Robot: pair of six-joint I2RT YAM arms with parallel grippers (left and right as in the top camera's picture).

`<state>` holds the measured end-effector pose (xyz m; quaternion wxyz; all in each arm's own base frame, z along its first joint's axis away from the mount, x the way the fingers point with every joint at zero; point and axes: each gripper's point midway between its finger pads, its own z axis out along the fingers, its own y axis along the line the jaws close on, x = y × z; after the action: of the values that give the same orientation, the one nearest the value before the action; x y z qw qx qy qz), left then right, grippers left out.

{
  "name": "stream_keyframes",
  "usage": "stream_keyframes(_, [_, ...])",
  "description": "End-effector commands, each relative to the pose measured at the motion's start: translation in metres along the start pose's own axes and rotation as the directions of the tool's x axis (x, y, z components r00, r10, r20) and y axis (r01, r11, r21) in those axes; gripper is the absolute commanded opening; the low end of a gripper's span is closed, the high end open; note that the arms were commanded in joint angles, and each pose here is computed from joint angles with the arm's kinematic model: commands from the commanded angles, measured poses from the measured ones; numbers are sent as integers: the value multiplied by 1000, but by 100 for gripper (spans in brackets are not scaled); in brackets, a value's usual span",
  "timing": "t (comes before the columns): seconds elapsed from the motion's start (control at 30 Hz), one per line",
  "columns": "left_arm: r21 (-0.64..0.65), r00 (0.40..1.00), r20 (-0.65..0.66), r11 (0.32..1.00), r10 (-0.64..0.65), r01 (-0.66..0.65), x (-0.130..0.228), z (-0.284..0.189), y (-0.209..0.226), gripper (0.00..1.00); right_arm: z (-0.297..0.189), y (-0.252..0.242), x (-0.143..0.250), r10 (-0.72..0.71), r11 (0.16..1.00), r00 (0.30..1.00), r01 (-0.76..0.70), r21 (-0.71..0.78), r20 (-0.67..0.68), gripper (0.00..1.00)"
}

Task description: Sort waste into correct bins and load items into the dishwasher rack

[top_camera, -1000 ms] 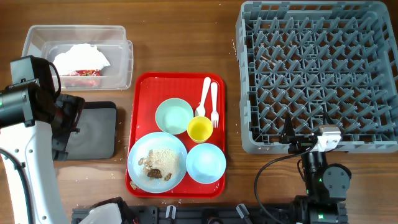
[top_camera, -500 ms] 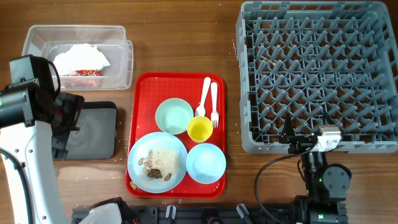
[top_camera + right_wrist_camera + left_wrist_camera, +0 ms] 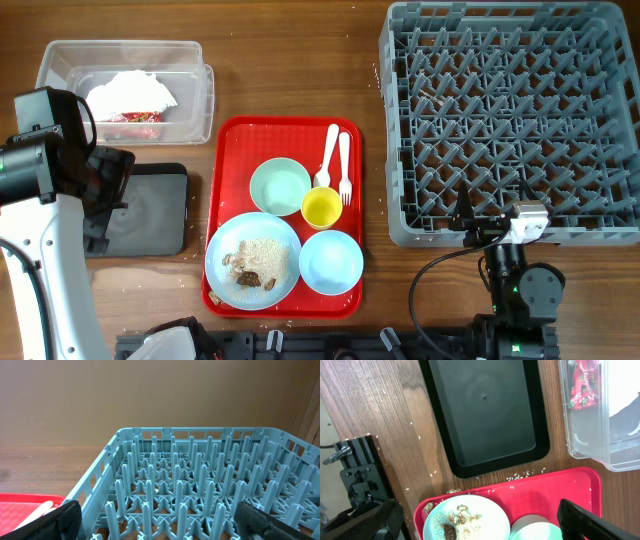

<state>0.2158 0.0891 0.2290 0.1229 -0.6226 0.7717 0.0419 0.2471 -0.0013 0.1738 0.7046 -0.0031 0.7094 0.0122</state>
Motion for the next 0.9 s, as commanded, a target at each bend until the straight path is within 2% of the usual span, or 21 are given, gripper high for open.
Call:
stream_keyframes(0.0, [-7,999,16,1000,-28,28,-3,0,3,100,0,-2,-2,-13,1000,1000,13,10,11,100])
stream_keyframes(0.2, [-1,999,19,1000,-29,29,-4,0,1,100,0,-2,-2,-13,1000,1000,13,10,11,100])
stream_keyframes(0.33, [-1,999,19,1000,-29,29,-3,0,1,100,-1,-11,-7,-145,988,989,143,64,24,100])
stream_keyframes(0.4, [0,999,19,1000,-29,29,-3,0,1,100,-2,6,-21,-116,993,989,119,-28,90,100])
stream_keyframes(0.47, [-1,999,19,1000,-28,28,-3,0,1,100,-9,37,-46,-74,973,976,115,-198,207,100])
stream_keyframes(0.53, [-1,999,19,1000,-29,29,-3,0,1,100,-27,66,-79,-79,922,927,208,-327,367,100])
stream_keyframes(0.67, [-1,999,19,1000,-29,29,-3,0,1,100,-61,87,-124,-86,863,807,354,-361,585,100])
stream_keyframes(0.87, [-1,999,19,1000,-29,29,-3,0,1,100,-93,93,-159,-55,849,683,416,-327,728,100])
